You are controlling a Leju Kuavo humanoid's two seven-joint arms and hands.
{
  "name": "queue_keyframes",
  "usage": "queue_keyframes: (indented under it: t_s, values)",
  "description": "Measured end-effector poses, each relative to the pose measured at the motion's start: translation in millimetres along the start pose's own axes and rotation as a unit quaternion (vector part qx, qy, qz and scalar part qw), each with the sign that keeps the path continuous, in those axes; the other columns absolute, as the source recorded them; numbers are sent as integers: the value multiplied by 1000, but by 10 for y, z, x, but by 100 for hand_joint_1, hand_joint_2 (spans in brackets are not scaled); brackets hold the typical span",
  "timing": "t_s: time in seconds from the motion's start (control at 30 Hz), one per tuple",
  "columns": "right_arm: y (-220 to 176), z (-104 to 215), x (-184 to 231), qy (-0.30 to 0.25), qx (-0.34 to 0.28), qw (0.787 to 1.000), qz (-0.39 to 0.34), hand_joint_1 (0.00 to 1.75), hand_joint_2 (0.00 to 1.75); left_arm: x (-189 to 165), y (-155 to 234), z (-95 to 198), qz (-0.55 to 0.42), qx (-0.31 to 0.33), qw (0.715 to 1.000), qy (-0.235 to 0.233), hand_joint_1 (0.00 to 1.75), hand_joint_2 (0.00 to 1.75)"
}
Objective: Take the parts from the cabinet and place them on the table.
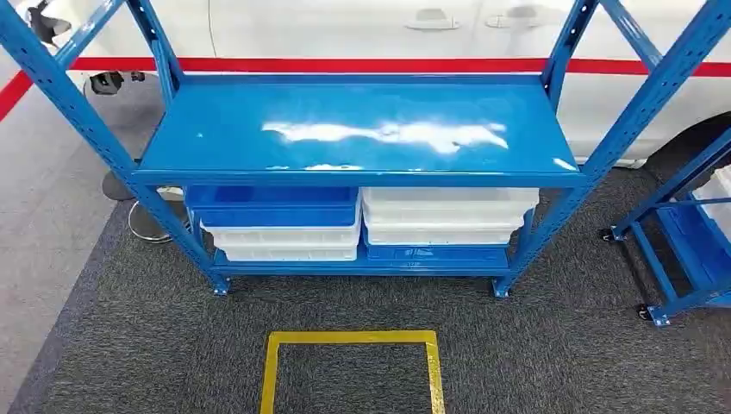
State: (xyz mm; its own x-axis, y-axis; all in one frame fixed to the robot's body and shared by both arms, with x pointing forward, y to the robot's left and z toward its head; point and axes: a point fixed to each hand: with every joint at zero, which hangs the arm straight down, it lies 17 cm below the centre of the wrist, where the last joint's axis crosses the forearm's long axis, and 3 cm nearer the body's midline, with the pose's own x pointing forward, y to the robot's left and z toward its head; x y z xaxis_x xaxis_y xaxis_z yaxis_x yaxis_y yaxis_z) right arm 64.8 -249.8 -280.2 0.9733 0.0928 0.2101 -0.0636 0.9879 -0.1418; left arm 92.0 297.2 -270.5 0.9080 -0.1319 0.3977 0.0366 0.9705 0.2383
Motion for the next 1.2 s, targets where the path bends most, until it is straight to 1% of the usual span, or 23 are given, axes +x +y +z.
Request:
queue_keyframes:
  t_s: [0.2, 0.33, 0.43, 0.77, 0.8, 1.2]
  values:
    - [-9, 0, -12, 3, -2, 1000, -15, 0, 0, -19, 11, 5, -2, 2, 1000, 0, 0, 0]
    - [-35, 3, -91, 10, -9, 1000, -12, 0, 0, 38, 13, -11, -3, 4, 1000, -4, 0, 0]
    - [-41, -3, -47, 8, -9, 1000, -20, 0, 0, 40, 22, -13, -2, 6, 1000, -4, 0, 0]
    - [-18, 3, -60, 8, -8, 1000, -12, 0, 0, 15, 31, -10, -2, 7, 1000, -1, 0, 0]
    - [-15, 3, -58, 8, -8, 1000, -12, 0, 175, 17, 31, -10, -3, 6, 1000, -2, 0, 0]
    - [-28, 1, -58, 10, -11, 1000, -6, 0, 175, -5, 47, -13, -1, 10, 1000, 5, 0, 0]
